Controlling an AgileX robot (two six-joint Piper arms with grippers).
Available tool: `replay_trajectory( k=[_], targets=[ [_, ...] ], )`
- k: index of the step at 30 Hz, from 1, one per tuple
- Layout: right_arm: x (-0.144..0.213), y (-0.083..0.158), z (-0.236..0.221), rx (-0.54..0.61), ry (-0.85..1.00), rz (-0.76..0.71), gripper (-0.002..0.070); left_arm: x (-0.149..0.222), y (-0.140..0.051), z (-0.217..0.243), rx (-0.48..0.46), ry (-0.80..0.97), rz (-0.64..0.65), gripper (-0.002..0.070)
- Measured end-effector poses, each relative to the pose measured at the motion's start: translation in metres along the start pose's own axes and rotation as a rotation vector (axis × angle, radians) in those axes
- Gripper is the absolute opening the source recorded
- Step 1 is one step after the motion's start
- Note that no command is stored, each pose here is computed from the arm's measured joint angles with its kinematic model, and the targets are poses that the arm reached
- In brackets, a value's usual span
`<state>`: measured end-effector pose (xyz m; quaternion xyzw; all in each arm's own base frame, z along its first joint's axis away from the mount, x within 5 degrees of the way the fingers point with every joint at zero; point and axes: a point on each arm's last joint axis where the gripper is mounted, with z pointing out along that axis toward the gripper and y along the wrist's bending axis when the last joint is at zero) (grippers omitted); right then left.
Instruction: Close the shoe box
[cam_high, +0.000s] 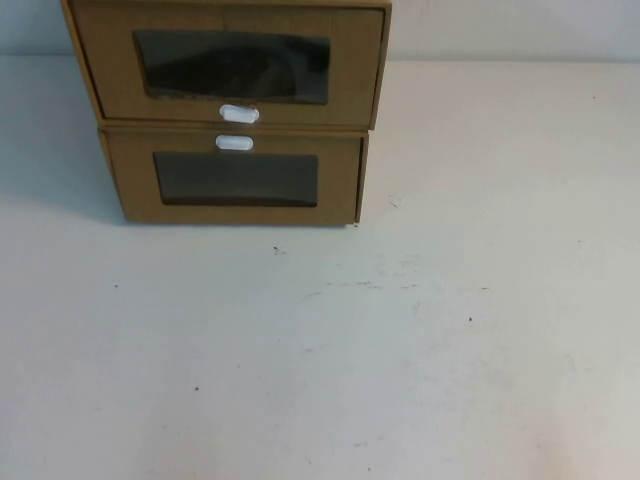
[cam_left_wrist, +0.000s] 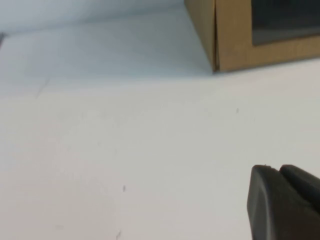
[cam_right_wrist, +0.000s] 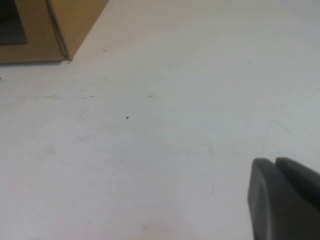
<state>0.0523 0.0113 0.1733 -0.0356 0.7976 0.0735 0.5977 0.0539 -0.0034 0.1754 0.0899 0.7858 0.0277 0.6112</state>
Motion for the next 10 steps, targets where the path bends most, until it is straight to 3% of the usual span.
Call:
replay_trajectory(
  k=[10],
  targets=[
    [0.0000,0.0000,0.0000,0.000,0.000,0.000,-0.0013,0.0031,0.0004,-0.0001,-0.006,0.033,-0.002,-0.0002]
  ],
)
